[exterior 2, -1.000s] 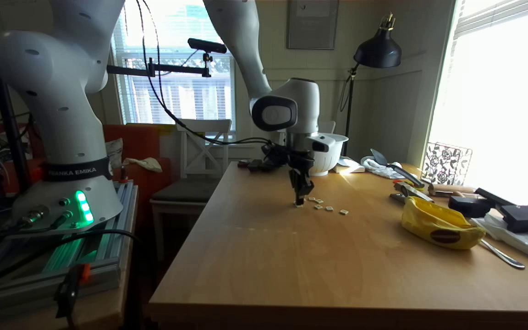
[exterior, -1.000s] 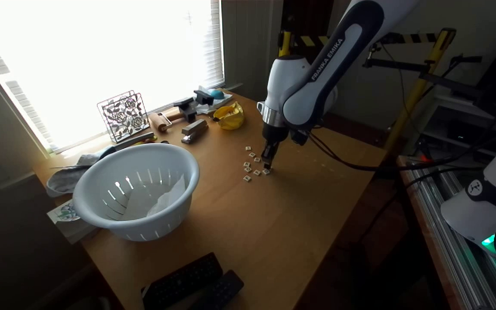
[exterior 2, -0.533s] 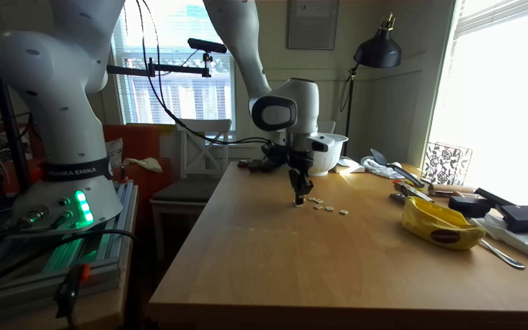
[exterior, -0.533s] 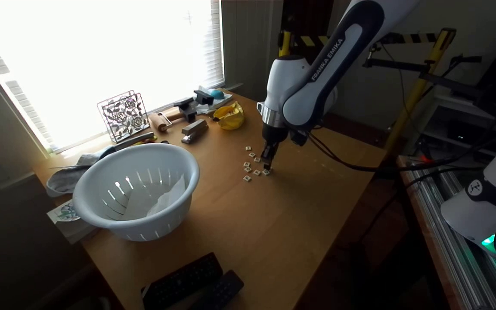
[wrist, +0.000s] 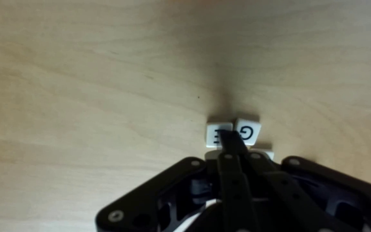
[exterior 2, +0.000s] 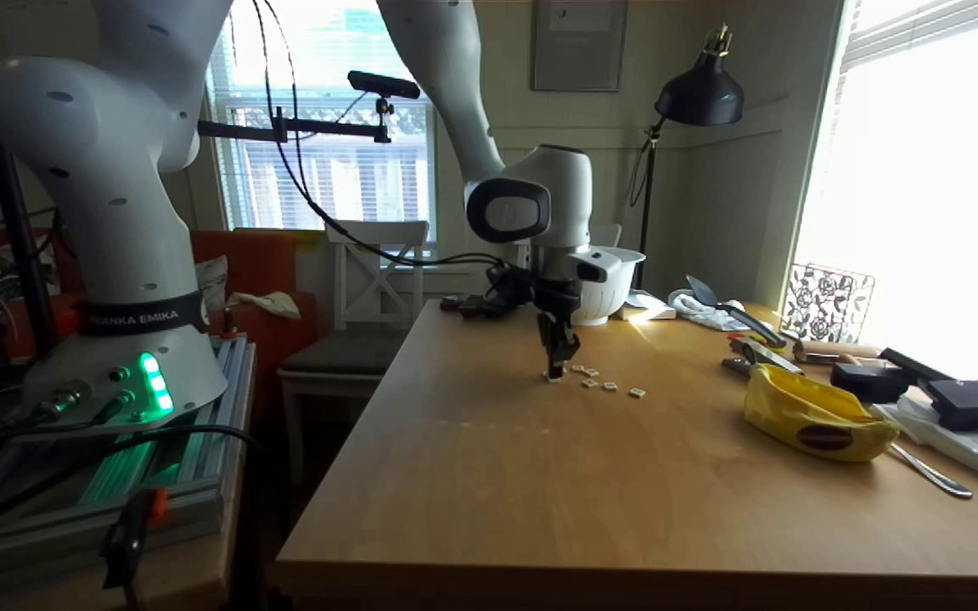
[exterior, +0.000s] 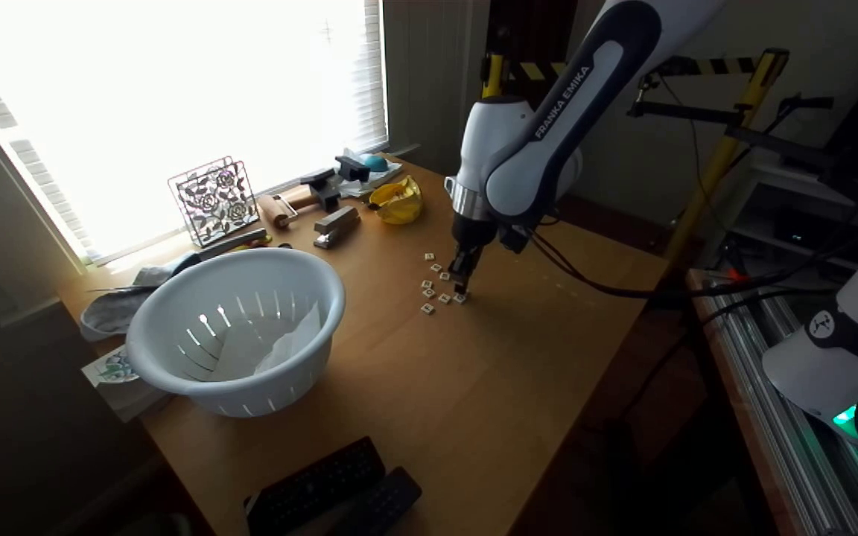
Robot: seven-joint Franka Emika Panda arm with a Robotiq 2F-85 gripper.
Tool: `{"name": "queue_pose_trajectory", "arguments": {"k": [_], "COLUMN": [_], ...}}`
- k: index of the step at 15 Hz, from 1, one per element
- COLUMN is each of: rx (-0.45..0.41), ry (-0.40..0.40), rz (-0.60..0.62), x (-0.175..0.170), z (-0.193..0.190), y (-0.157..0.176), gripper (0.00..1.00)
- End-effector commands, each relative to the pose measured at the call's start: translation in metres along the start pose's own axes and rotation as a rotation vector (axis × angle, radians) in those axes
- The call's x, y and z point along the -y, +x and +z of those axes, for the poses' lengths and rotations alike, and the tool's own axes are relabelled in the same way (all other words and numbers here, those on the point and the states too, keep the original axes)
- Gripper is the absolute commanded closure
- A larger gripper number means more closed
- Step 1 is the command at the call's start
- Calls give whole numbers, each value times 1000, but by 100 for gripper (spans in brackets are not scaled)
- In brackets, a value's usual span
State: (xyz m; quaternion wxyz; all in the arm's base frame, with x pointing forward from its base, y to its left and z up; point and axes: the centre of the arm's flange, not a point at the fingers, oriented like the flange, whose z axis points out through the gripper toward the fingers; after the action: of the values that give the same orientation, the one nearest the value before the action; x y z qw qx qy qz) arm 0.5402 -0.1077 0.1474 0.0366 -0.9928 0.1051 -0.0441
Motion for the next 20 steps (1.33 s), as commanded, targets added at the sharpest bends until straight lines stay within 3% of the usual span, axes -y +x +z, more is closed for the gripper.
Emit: {"name": "queue_pose_trajectory", "arguments": {"k": [1, 8, 20], "rx": [26, 22, -65], "ry": [23, 20, 57], "rz": [38, 41, 54], "x": [6, 7, 2], "z": [14, 11, -33], "y": [3, 3, 9], "gripper": [100, 100, 100]}}
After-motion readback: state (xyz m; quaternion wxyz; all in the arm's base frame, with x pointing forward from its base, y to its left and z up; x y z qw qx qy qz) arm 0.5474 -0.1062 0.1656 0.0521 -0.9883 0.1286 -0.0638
